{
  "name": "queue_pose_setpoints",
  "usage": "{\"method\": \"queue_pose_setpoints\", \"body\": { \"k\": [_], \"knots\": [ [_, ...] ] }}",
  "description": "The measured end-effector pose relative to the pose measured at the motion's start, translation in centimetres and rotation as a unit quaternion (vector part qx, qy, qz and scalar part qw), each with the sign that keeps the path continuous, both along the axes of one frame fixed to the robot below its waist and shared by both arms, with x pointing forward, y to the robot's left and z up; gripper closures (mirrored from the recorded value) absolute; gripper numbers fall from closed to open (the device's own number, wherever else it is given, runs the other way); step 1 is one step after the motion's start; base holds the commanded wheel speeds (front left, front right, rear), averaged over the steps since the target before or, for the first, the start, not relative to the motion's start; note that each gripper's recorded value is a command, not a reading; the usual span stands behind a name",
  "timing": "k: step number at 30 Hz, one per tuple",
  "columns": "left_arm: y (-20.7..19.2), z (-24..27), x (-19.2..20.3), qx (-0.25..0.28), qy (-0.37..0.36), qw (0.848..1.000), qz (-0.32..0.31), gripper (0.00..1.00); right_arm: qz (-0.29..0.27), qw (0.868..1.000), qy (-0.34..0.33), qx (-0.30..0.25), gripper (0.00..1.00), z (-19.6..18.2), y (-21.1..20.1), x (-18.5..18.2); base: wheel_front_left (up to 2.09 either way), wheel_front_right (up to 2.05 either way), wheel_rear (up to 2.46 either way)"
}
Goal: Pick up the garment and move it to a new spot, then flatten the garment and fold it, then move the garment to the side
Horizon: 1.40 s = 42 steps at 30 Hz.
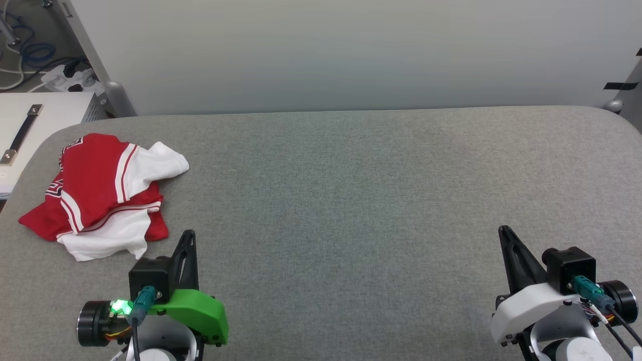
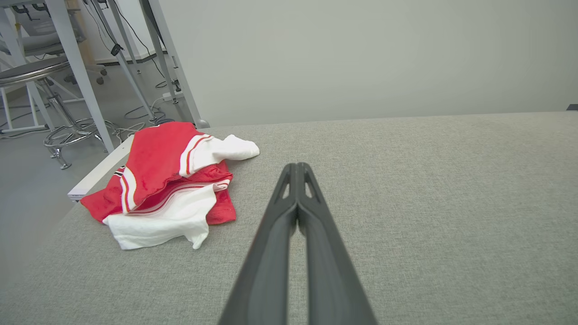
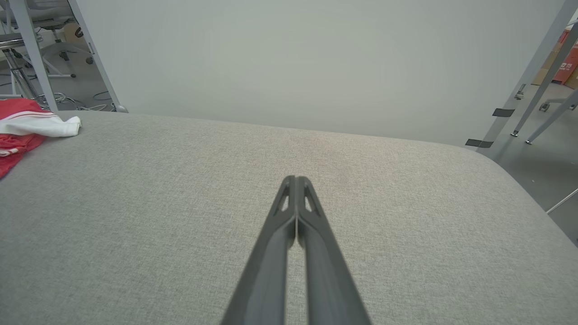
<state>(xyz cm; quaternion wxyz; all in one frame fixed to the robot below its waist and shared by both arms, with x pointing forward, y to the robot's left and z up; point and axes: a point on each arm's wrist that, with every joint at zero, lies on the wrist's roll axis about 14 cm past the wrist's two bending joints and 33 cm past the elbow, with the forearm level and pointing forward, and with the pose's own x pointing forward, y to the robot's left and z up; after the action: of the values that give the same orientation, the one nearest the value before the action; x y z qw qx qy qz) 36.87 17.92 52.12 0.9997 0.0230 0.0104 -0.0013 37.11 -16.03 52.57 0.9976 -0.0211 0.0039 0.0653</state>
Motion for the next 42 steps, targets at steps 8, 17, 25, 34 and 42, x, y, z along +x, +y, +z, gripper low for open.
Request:
{"method": "queue_pose_setpoints", "body": {
  "k": [8, 17, 25, 34, 42],
  "knots": [
    [0.00, 0.00, 0.00, 0.000, 0.000, 1.000, 0.000, 1.00, 0.000, 1.000, 0.000, 0.000, 1.00, 0.00, 0.01, 0.00, 0.00, 0.00, 0.00],
    [0.01, 0.00, 0.00, 0.000, 0.000, 1.000, 0.000, 1.00, 0.000, 1.000, 0.000, 0.000, 1.00, 0.00, 0.00, 0.00, 0.00, 0.00, 0.00],
    [0.01, 0.00, 0.00, 0.000, 0.000, 1.000, 0.000, 1.00, 0.000, 1.000, 0.000, 0.000, 1.00, 0.00, 0.01, 0.00, 0.00, 0.00, 0.00],
    [-0.01, -0.08, -0.02, 0.000, 0.001, 1.000, 0.000, 0.00, -0.001, 1.000, 0.001, 0.001, 0.00, -0.05, -0.04, 0.00, 0.00, 0.00, 0.00],
    [-0.33, -0.44, -0.03, -0.005, 0.003, 1.000, -0.005, 0.00, -0.003, 1.000, -0.003, 0.007, 0.00, -0.04, -0.23, 0.00, 0.00, 0.00, 0.00]
  ]
}}
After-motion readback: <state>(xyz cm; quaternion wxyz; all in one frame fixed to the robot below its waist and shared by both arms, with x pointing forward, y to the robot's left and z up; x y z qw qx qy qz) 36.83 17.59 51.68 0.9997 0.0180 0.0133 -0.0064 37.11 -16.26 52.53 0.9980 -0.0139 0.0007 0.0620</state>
